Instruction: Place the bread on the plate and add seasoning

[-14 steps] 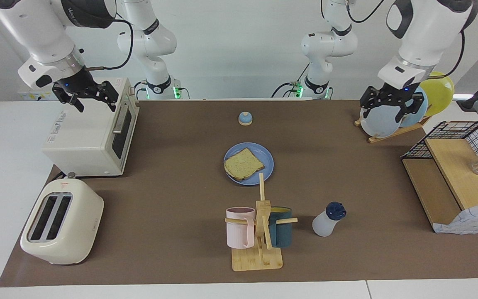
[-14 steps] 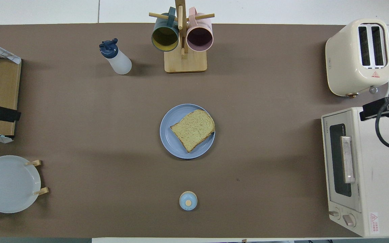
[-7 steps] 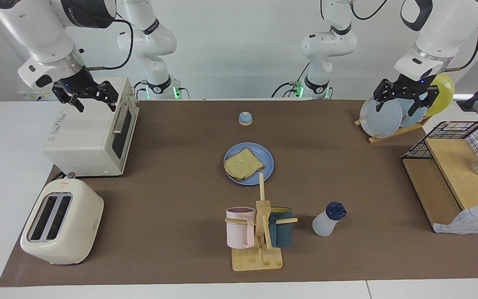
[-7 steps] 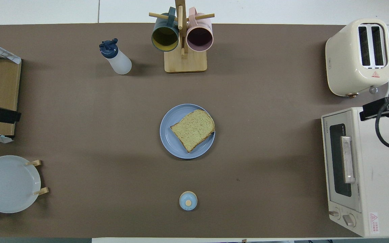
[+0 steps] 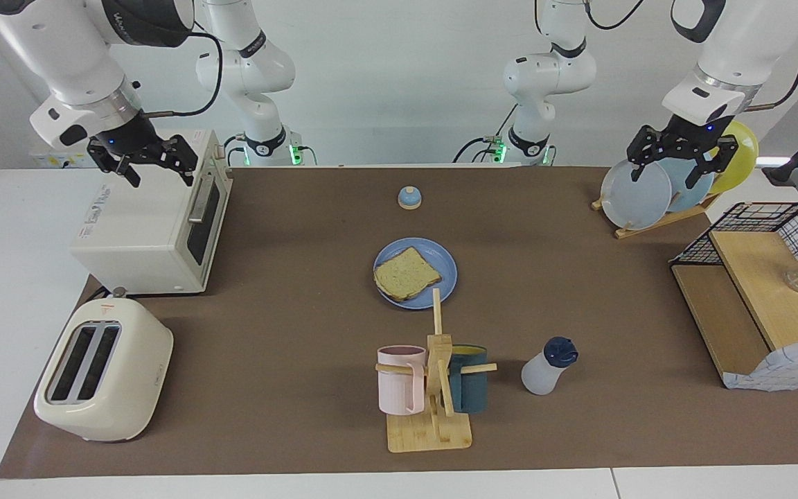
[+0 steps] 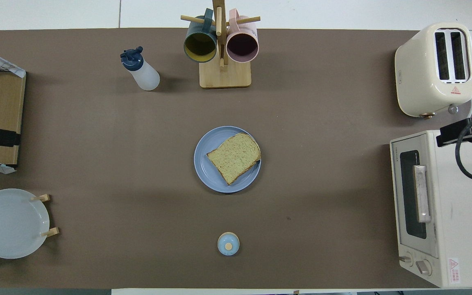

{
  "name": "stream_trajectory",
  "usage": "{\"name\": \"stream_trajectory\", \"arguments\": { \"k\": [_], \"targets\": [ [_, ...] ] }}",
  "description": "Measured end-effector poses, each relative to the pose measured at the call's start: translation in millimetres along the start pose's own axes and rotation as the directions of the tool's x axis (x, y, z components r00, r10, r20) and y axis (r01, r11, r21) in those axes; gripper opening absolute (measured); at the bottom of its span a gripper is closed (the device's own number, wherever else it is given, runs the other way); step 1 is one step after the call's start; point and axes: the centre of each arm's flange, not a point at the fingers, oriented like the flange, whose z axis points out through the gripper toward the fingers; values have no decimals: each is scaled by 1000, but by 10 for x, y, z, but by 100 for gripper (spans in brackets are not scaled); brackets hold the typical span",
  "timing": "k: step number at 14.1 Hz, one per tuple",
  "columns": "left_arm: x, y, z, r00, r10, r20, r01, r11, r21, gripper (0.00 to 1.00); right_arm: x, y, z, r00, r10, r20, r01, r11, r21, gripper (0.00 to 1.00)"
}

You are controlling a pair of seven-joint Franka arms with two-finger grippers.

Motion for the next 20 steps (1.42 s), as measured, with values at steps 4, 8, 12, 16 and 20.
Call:
{"name": "stream_trajectory", "arguments": {
  "k": [4,8,12,16,20],
  "targets": [
    [82,240,-253,998,8,58,-7,1000,-13,100,0,0,0,1000,0,0,0,1000,0,100],
    [68,33,152,996,-21,91,22,1000,-20,100,0,0,0,1000,0,0,0,1000,0,100],
    [23,-146,196,996,-49,76,51,998,-34,100,0,0,0,1000,0,0,0,1000,0,100],
    [19,-178,148,997,-51,61,54,998,-41,100,0,0,0,1000,0,0,0,1000,0,100],
    [46,-56,145,998,-28,61,30,999,-41,100,0,-1,0,1000,0,0,0,1000,0,100]
  ]
}}
